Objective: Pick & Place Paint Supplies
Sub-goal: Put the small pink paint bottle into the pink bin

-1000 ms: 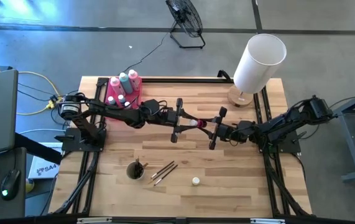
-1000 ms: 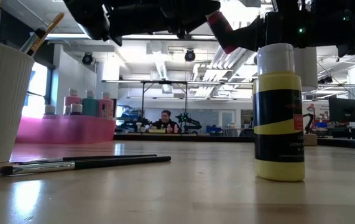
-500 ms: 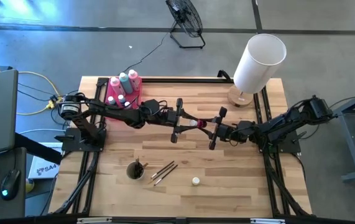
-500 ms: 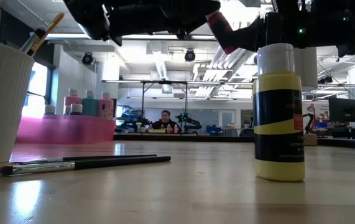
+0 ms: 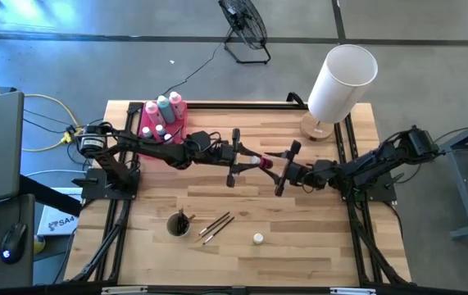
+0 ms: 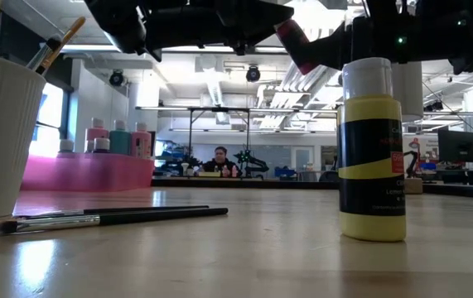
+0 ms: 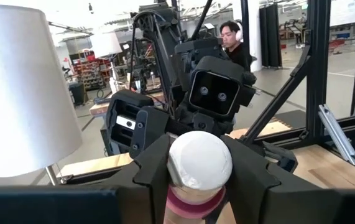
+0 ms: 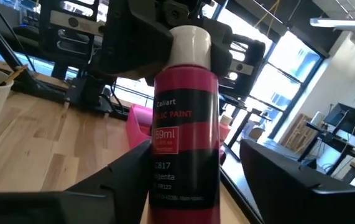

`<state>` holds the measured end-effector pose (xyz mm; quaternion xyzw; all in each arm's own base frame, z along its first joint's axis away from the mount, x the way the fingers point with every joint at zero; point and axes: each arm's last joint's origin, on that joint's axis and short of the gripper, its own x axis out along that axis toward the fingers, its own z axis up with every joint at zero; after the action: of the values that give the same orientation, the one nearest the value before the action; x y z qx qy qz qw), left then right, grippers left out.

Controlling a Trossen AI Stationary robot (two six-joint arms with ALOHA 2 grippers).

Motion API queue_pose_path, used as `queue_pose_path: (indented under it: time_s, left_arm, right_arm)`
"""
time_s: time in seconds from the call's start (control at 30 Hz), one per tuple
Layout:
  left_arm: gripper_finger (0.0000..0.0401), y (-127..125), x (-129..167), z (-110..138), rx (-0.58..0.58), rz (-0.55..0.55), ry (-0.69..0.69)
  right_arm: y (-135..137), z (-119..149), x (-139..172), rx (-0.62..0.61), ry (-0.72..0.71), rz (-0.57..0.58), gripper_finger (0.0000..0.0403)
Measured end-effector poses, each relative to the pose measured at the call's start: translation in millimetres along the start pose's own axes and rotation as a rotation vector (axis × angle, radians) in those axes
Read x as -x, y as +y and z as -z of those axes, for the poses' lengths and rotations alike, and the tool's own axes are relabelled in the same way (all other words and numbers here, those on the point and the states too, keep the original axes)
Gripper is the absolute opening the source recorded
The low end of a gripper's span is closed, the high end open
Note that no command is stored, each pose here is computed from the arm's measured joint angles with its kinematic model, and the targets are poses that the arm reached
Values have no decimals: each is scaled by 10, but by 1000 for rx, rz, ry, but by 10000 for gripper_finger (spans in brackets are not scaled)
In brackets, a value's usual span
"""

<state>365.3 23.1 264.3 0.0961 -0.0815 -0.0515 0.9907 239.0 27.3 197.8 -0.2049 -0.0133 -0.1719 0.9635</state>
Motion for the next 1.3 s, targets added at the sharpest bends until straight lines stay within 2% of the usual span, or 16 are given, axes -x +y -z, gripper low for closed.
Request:
queue_pose_path:
  time_s: [0.17, 0.33, 0.67, 0.8, 0.9, 1.1, 1.3]
  left_arm:
    - [129, -3, -1, 3, 1, 1, 2]
    - [120, 2, 0, 1, -1, -7, 2]
    - [123, 2, 1, -1, -6, -6, -2]
    - [123, 20, 32, -63, -10, -51, 11]
    - [123, 44, 102, -188, -26, -99, 48]
    - [123, 107, 360, -459, -22, -293, 216]
    - [122, 139, 677, -623, 83, -517, 386]
  right_arm:
    - [45, -24, 34, 63, 18, 32, 244]
    - [90, -46, 74, 114, 43, 70, 244]
    - [129, -7, 87, 140, 84, 45, 244]
    - [135, 13, 104, 164, 125, 47, 245]
    - [127, 32, 143, 163, 185, 50, 245]
    - [85, 62, 232, 85, 277, -5, 245]
    - [70, 118, 253, 32, 328, -52, 245]
